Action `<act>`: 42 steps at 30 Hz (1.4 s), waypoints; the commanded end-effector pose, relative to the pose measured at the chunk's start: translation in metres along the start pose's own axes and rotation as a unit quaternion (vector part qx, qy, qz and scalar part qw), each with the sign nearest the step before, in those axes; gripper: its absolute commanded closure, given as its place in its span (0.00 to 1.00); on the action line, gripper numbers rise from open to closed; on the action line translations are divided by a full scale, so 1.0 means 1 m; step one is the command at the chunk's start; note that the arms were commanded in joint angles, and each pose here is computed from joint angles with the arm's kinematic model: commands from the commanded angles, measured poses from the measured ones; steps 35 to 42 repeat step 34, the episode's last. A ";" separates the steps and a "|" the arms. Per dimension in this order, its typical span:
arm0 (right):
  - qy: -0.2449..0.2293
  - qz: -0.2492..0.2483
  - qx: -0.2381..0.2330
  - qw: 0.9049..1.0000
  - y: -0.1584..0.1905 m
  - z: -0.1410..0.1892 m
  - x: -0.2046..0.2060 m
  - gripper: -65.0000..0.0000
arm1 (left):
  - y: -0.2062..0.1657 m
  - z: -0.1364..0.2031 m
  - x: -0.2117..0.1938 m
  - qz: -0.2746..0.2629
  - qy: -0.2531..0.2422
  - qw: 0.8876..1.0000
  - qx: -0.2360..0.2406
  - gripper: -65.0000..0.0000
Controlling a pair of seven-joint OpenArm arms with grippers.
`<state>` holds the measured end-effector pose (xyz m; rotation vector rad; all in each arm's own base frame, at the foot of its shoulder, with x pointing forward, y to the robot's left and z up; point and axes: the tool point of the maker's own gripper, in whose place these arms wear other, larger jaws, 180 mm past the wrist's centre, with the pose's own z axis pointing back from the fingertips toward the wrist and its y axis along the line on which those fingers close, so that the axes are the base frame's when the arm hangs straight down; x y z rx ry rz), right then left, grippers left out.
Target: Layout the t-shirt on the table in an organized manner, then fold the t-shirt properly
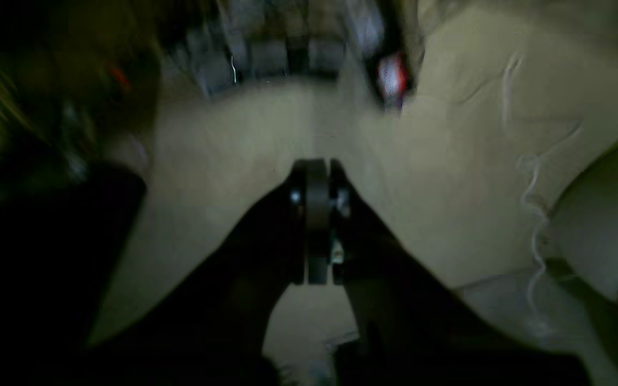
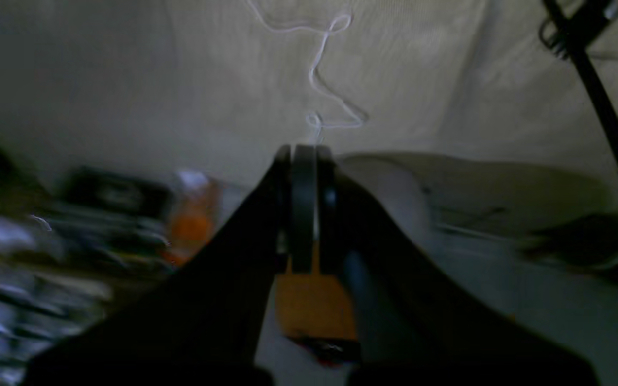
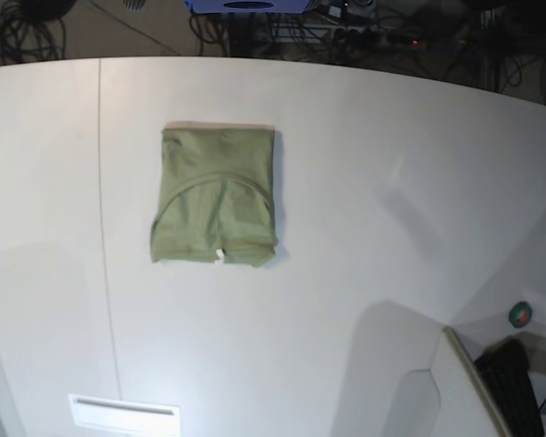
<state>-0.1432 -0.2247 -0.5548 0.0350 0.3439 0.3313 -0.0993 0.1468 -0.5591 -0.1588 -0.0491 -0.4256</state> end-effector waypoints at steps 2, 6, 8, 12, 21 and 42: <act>0.039 0.039 -0.003 0.998 0.001 -0.021 -0.017 1.00 | -0.011 -0.023 -0.018 0.017 0.002 1.000 -0.011 1.00; 0.075 0.082 0.007 0.994 0.029 -0.061 -0.043 1.00 | -0.017 -0.054 -0.059 0.024 -0.011 1.000 -0.015 1.00; 0.059 0.096 -0.003 0.994 0.024 -0.073 -0.046 1.00 | -0.017 -0.059 -0.072 0.020 -0.021 0.999 -0.014 1.00; -0.058 0.083 0.004 0.995 0.042 -0.084 -0.015 1.00 | -0.001 -0.059 -0.045 -0.002 -0.091 0.996 -0.005 1.00; -0.145 -0.006 0.042 0.989 0.107 -0.084 0.024 1.00 | 0.030 -0.064 -0.007 0.042 -0.126 0.990 0.035 1.00; -0.185 -0.047 0.024 0.981 0.085 -0.078 0.077 1.00 | 0.039 -0.075 0.005 -0.003 -0.097 0.995 0.028 1.00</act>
